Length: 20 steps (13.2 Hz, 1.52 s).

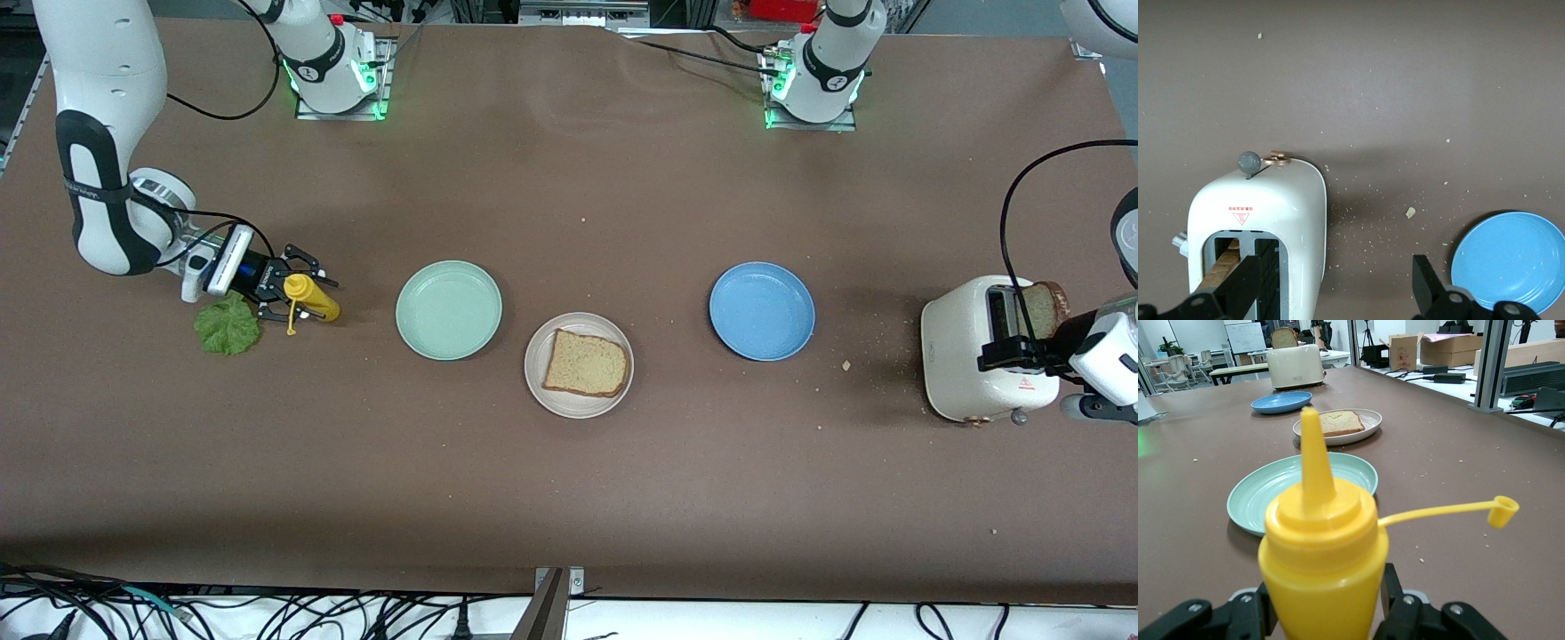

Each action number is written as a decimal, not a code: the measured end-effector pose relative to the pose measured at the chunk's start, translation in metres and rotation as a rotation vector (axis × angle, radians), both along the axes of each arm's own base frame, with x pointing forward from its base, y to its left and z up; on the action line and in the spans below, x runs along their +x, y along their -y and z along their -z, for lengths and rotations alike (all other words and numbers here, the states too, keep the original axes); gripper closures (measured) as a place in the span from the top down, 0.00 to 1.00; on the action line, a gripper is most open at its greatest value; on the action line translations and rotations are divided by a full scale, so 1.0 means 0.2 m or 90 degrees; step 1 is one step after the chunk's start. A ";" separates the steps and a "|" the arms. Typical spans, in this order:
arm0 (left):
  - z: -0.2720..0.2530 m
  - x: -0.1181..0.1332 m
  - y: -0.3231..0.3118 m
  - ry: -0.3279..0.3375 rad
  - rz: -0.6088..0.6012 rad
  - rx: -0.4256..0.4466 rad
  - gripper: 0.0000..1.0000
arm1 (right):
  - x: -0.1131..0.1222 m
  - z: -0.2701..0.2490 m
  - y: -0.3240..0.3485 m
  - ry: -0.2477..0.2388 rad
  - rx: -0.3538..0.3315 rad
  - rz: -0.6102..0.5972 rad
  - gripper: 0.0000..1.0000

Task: Make sandwich in beige plate with both arms
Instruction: 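Set down the mustard bottle and open the right gripper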

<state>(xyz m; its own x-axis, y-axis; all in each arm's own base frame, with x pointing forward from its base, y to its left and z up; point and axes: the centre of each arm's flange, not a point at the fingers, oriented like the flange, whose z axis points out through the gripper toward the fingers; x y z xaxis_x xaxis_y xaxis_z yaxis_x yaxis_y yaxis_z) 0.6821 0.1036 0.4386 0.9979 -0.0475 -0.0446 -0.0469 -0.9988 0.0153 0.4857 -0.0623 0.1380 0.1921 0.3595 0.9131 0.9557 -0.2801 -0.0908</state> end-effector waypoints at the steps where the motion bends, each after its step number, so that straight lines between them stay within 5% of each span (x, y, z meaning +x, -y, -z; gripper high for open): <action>1: 0.00 0.00 0.00 0.000 0.000 0.000 1.00 | 0.00 0.00 0.02 -0.001 -0.001 0.006 0.64; 3: 0.00 0.00 0.00 0.000 0.000 0.000 1.00 | -0.03 0.02 0.09 -0.013 -0.006 0.018 0.64; 9: 0.00 0.00 0.00 0.000 -0.001 0.000 1.00 | -0.10 0.01 0.38 -0.153 -0.098 0.050 0.64; 12: 0.00 0.00 -0.01 0.000 -0.001 0.000 1.00 | -0.03 -0.14 0.48 -0.232 -0.182 0.071 0.67; 14: 0.00 0.00 -0.01 0.000 -0.003 0.001 1.00 | 0.05 -0.33 0.49 -0.271 -0.253 0.089 0.79; 18: 0.00 0.00 -0.02 0.000 -0.004 0.001 1.00 | 0.16 -0.72 0.39 -0.354 -0.391 0.200 0.82; 20: 0.00 0.00 -0.02 0.000 -0.004 0.001 1.00 | 0.17 -0.80 0.40 -0.392 -0.427 0.267 0.99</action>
<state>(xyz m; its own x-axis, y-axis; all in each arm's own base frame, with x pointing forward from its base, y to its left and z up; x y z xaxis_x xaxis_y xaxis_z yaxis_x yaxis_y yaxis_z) 0.6815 0.1078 0.4383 0.9981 -0.0413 -0.0453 -0.0407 -0.9991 0.0140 0.5202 -0.1425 0.2972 0.7918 0.5594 0.2451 0.6084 -0.7578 -0.2357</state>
